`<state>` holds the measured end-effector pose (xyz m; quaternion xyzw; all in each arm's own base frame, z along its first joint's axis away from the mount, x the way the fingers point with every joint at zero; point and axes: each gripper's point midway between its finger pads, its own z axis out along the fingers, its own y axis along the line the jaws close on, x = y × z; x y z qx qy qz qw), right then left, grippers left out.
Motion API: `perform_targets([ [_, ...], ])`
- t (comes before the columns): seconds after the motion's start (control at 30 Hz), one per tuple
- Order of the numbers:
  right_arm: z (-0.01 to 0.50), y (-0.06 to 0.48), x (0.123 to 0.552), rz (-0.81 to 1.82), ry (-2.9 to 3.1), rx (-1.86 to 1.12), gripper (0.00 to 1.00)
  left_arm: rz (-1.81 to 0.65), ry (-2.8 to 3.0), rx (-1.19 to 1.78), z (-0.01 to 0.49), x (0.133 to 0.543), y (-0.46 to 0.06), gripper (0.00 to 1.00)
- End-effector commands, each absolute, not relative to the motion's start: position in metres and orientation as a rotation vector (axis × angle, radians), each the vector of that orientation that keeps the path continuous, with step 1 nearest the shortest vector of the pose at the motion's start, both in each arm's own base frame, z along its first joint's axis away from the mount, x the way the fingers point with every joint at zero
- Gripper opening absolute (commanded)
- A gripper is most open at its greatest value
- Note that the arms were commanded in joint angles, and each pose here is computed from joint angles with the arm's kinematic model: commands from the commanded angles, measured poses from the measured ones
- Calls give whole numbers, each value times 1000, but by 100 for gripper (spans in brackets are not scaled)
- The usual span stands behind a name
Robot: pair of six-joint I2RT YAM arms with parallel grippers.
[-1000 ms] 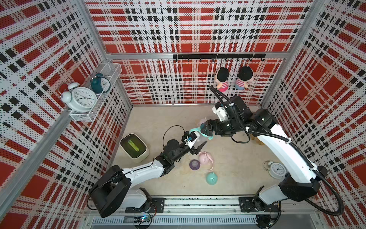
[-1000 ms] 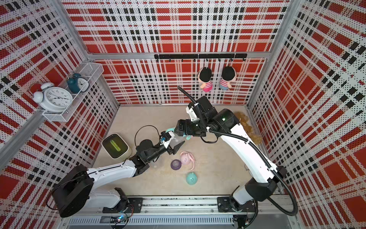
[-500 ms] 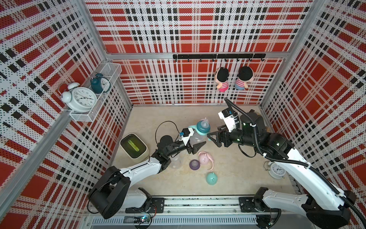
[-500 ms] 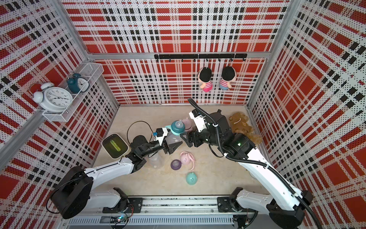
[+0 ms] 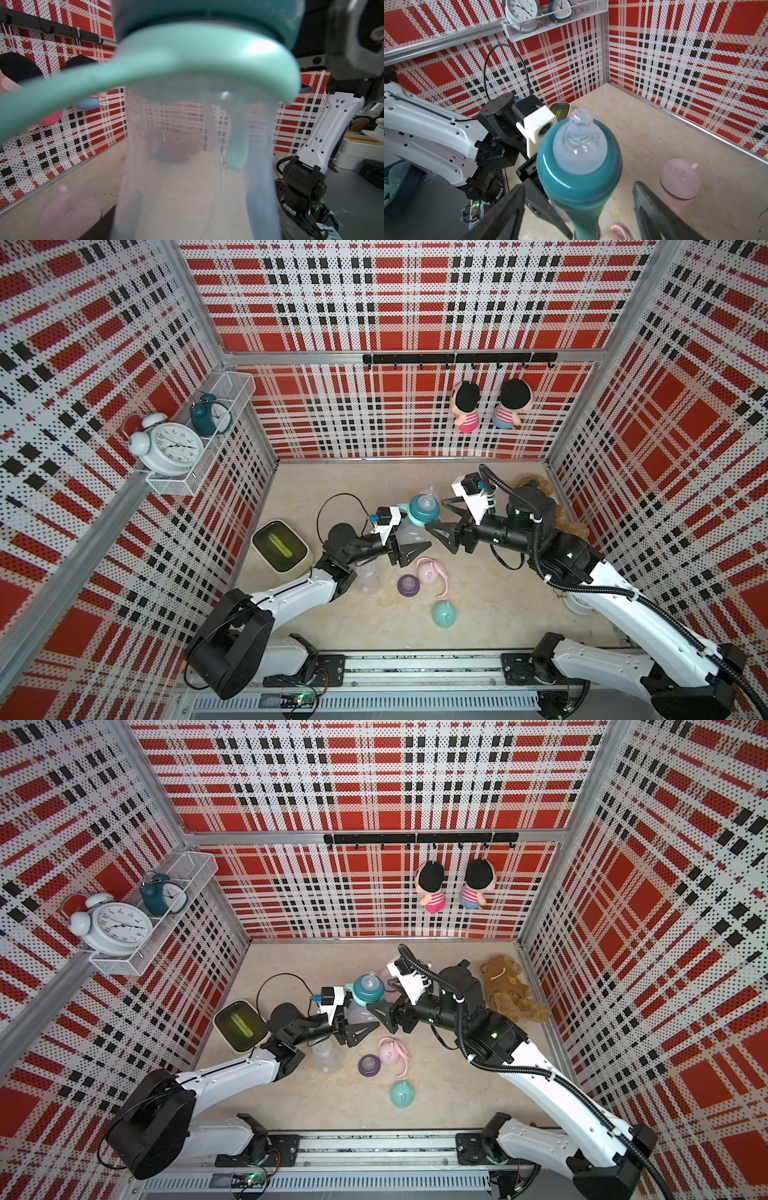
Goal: Assemble the baby bottles
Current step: Screw the nipple onto the baby bottle.
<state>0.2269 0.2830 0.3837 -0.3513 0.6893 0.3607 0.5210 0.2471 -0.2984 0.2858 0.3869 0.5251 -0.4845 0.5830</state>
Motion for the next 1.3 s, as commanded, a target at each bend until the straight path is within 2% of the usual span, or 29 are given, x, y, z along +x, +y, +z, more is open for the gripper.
perform_targets([
  [0.0, 399, 290, 224, 875, 1540, -880, 83, -1152, 1139, 922, 309, 244, -299, 0],
  [0.73, 397, 308, 240, 956, 1533, -904, 80, -1162, 1140, 923, 309, 245, -302, 0],
  [0.87, 396, 309, 241, 960, 1531, -901, 76, -1164, 1139, 923, 310, 245, -302, 0],
  [1.2, 396, 309, 247, 954, 1547, -869, 73, -1147, 1154, 896, 309, 250, -300, 0],
  [1.27, 395, 309, 247, 956, 1559, -865, 78, -1144, 1157, 894, 308, 250, -300, 0],
])
